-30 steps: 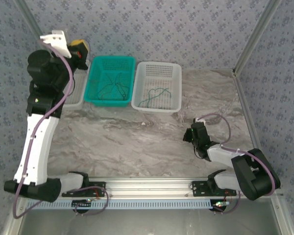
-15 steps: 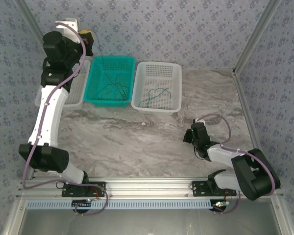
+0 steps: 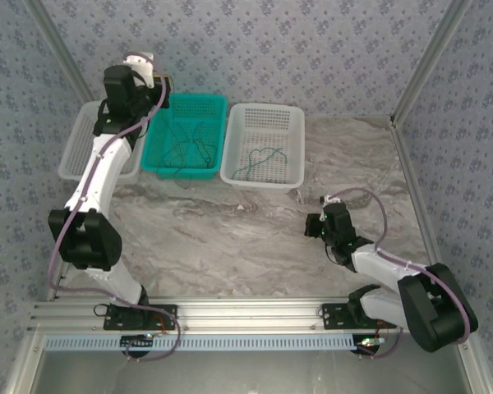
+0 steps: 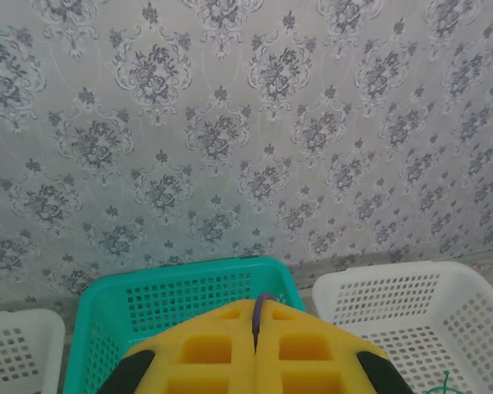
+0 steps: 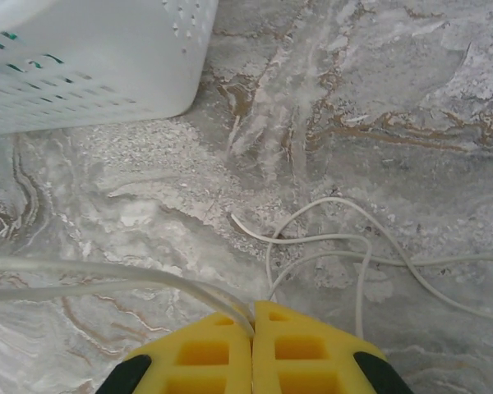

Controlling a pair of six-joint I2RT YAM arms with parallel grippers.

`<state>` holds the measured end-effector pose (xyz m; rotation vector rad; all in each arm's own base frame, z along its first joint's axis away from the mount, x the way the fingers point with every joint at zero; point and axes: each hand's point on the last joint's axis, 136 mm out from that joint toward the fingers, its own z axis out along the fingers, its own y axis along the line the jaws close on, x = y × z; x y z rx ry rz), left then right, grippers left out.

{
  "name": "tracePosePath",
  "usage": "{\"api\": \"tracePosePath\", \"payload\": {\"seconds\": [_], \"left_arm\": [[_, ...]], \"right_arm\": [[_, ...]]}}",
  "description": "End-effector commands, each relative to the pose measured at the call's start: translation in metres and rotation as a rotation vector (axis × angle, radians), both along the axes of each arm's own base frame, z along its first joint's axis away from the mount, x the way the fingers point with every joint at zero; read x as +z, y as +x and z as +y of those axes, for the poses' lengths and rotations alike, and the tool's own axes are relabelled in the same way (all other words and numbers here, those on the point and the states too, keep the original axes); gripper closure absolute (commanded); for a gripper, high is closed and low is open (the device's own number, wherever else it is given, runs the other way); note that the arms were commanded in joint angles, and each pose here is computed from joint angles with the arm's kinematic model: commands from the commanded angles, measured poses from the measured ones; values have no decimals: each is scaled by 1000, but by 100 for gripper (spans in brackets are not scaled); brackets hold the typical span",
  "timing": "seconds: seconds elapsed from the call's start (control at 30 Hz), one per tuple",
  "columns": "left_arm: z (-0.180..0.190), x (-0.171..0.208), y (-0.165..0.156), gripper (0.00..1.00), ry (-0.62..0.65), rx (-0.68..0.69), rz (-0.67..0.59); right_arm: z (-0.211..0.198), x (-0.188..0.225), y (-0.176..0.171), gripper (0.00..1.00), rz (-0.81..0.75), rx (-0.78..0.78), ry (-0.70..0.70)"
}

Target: Untangle the cables

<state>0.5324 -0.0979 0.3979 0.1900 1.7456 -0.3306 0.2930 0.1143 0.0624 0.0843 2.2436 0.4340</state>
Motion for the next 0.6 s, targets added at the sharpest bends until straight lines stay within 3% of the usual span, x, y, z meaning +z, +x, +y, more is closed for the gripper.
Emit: {"api": "tracePosePath", "payload": {"seconds": [0.0,0.23,0.43,0.57], "left_arm": [[-4,71,-12,100,-26,-34,-158],[-3,145,-37,100,-57,-42,-299],[-3,158,-22,100,-27,-33,-333],[-2,147,6,100,29,-18,-322]], "right_arm": [[1,9,0,93,-9,22,-9],[0,12,-3,93,-19,16,-1],[-1,12,-4,93,-15,17,-6],[-2,13,-6,93,-18,16,-4]]}}
